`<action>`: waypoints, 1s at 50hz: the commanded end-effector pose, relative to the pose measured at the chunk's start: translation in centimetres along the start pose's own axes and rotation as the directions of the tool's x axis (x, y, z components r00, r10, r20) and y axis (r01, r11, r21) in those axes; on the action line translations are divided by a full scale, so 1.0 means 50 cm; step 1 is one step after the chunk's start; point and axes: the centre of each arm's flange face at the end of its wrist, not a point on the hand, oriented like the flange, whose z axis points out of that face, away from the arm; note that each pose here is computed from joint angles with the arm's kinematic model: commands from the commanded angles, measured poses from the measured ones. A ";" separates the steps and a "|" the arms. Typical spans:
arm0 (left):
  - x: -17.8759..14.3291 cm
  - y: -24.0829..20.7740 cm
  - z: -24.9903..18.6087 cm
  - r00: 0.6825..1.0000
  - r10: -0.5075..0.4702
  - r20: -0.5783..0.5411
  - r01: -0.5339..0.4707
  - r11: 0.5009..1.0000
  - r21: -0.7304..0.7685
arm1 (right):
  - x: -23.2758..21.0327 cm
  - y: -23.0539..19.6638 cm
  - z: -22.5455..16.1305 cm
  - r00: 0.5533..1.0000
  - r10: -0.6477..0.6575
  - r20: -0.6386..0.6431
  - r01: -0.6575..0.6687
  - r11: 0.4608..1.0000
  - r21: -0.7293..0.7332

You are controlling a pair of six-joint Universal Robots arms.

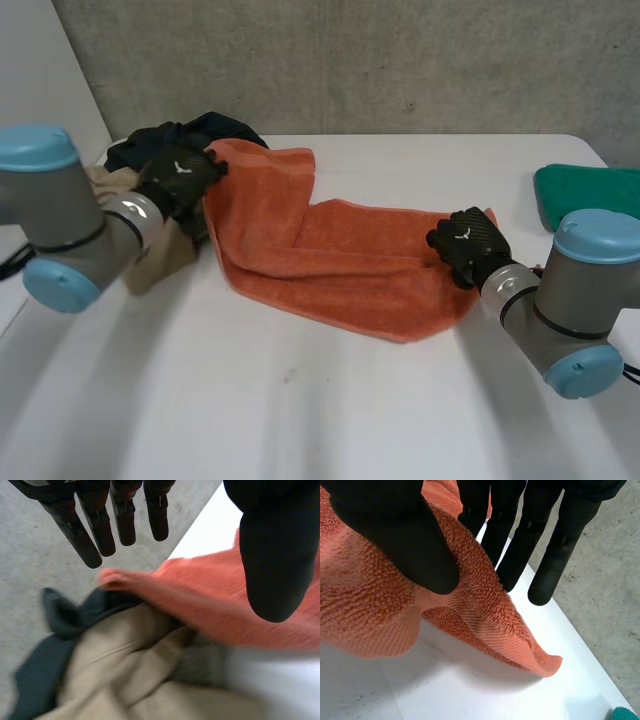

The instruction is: Fold the laundry.

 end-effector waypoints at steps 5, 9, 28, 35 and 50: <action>-0.051 0.061 0.064 0.973 0.232 -0.001 -0.231 0.970 0.073 | -0.007 0.002 -0.004 1.000 0.003 0.016 -0.003 1.000 -0.015; -0.037 0.066 0.076 0.971 0.240 -0.022 -0.236 0.965 0.113 | -0.010 0.005 -0.009 1.000 0.006 0.031 -0.005 0.999 -0.032; 0.015 0.109 0.133 0.954 0.298 0.037 -0.297 0.921 0.250 | -0.017 0.009 -0.016 0.998 0.021 0.056 -0.017 0.998 -0.064; -0.006 0.103 0.135 0.919 0.377 0.119 -0.393 0.903 0.175 | -0.004 0.003 -0.020 0.998 0.043 0.052 -0.039 0.996 -0.086; -0.014 -0.091 -0.099 0.986 0.084 0.142 -0.114 0.968 0.222 | 0.212 -0.111 -0.068 0.941 0.334 -0.062 -0.340 0.921 -0.193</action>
